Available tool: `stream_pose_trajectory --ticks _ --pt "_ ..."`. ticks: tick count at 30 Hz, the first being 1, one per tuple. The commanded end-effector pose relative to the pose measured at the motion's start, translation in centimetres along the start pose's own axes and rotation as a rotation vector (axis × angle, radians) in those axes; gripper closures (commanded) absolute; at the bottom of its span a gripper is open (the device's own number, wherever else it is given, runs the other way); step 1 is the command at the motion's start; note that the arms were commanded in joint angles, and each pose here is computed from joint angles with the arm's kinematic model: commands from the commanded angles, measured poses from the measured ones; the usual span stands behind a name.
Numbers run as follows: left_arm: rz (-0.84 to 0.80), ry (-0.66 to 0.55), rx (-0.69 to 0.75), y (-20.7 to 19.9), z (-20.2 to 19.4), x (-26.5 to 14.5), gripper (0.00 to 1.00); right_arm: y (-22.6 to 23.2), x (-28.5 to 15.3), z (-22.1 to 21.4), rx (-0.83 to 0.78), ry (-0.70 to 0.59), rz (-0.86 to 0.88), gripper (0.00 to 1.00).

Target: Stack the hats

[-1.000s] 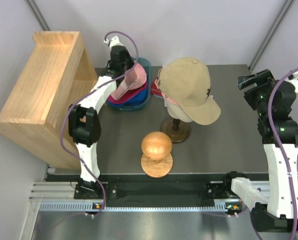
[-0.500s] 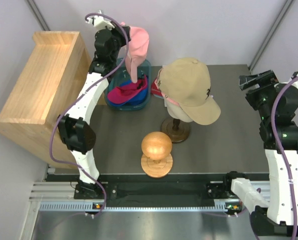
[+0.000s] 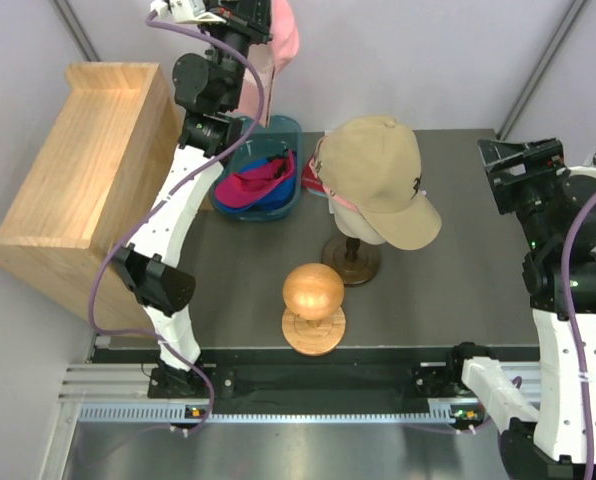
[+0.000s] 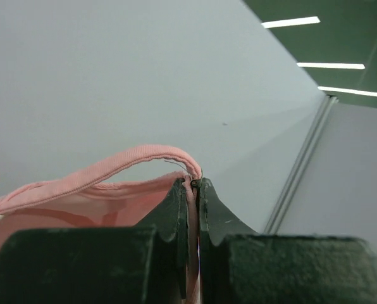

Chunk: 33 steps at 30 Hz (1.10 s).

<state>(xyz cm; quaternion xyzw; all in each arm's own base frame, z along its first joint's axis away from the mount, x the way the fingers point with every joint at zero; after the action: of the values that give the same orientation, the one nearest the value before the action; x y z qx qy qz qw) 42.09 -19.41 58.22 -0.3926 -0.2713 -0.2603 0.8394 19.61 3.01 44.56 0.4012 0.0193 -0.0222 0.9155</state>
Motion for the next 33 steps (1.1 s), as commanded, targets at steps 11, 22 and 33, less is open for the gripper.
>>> stream_pose_trajectory --ticks 11,22,33 --pt "-0.512 -0.339 -0.012 -17.8 10.2 -2.7 1.00 8.3 -4.1 3.6 0.249 0.016 0.495 0.22" --pt "-0.628 -0.369 -0.171 -23.8 6.9 -4.3 1.00 10.1 -4.7 2.7 0.332 0.206 0.645 0.20" --pt "-0.646 -0.350 -0.250 -28.3 2.1 -6.2 1.00 10.9 -5.8 1.5 0.364 0.301 0.778 0.18"
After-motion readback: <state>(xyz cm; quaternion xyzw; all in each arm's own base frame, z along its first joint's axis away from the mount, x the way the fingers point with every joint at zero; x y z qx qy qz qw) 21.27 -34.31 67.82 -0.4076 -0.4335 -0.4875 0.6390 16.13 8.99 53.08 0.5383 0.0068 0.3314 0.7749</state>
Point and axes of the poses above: each gripper's point midway between its finger pads, its own x axis out along the fingers, its own y axis along the line the jaws close on, z = x × y, the point moved 8 cm from there along -x, back along the fingers, and after that the axes turned 11 degrees about -x, right-handed, at the moved point
